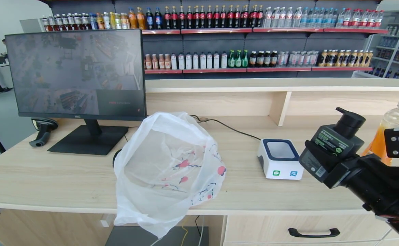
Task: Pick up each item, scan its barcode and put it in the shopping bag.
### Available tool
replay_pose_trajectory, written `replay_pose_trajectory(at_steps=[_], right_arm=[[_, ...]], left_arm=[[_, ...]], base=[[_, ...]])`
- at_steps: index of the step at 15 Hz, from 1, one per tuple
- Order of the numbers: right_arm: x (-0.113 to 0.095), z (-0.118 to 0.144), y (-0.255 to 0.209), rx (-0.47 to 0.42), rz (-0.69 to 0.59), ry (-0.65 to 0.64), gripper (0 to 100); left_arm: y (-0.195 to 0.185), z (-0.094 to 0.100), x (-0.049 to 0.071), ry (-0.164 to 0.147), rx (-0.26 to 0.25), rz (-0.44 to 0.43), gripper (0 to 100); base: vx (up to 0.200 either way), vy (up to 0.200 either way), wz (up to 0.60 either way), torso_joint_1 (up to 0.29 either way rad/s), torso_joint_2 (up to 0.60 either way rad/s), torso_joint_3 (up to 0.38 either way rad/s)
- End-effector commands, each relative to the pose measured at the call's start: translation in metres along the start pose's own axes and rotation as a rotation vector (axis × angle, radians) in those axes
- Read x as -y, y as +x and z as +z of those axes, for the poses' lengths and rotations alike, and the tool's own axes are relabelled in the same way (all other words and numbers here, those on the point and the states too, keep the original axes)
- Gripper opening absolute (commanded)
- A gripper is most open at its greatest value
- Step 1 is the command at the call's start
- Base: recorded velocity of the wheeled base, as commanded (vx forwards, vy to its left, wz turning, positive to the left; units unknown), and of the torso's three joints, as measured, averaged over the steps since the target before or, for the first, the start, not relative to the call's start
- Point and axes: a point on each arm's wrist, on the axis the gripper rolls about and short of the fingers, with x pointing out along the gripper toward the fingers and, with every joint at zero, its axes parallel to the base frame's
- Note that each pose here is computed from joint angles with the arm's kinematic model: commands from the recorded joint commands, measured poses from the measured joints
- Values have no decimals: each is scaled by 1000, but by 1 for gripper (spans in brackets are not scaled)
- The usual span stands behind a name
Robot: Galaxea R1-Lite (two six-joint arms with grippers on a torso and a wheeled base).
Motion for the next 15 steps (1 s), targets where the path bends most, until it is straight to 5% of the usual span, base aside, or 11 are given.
replay_pose_trajectory(at_steps=[1,8,15], right_arm=[[7,7,-3,35,-34,-8,0],[28,9,-4,43,-138,8,0],[28,9,-6,46,-140,8,0]], left_arm=[[0,0,0,-1,1,0,100],[0,0,0,-1,1,0,100],[0,0,0,-4,1,0,100]], base=[[0,0,0,0,0,0],[-86,0,0,3,2,0],[0,200,0,5,4,3]])
